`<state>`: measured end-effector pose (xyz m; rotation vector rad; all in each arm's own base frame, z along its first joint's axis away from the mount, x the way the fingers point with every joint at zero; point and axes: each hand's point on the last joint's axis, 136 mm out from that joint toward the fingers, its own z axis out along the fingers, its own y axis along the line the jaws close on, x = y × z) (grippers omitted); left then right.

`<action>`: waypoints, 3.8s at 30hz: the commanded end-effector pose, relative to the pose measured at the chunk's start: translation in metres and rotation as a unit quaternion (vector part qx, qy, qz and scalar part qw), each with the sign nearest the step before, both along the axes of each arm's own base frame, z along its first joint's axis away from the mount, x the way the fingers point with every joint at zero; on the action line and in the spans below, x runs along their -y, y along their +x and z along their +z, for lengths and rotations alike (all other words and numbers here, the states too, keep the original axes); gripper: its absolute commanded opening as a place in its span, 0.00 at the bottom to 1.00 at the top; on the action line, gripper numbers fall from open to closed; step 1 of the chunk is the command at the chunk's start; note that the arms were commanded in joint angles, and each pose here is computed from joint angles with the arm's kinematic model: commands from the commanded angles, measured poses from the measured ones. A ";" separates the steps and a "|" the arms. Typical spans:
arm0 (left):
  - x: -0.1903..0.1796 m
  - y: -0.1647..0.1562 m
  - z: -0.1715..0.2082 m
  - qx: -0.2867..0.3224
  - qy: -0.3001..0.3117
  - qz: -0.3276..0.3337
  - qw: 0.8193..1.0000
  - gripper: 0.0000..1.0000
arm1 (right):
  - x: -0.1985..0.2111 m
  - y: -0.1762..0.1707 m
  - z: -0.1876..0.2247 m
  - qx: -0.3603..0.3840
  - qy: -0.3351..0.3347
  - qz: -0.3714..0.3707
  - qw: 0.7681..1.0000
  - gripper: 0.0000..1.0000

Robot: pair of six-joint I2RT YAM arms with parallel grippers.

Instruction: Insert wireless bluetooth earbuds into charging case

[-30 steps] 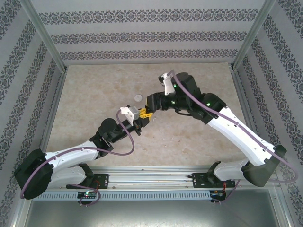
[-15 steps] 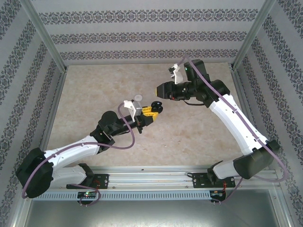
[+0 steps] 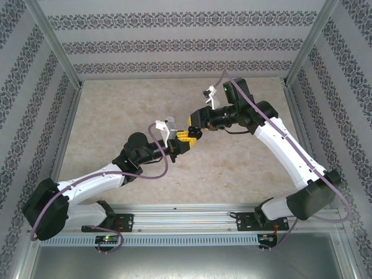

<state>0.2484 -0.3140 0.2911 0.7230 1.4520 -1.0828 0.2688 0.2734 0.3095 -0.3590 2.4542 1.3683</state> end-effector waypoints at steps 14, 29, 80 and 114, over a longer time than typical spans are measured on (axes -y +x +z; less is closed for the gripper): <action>-0.021 0.013 0.013 -0.018 -0.029 0.024 0.999 0.00 | 0.007 -0.017 -0.005 0.004 0.008 0.004 1.000 0.38; -0.035 0.017 -0.005 -0.055 -0.028 0.061 0.996 0.00 | 0.025 -0.023 -0.004 0.032 -0.007 -0.041 0.999 0.39; -0.218 0.136 -0.212 -0.465 0.186 0.306 0.809 0.53 | 0.019 0.041 -0.114 -0.070 -0.126 -0.102 0.984 0.42; -0.102 0.264 -0.238 -0.439 0.321 0.159 0.824 0.58 | 0.051 0.042 -0.137 -0.085 -0.157 -0.129 0.975 0.45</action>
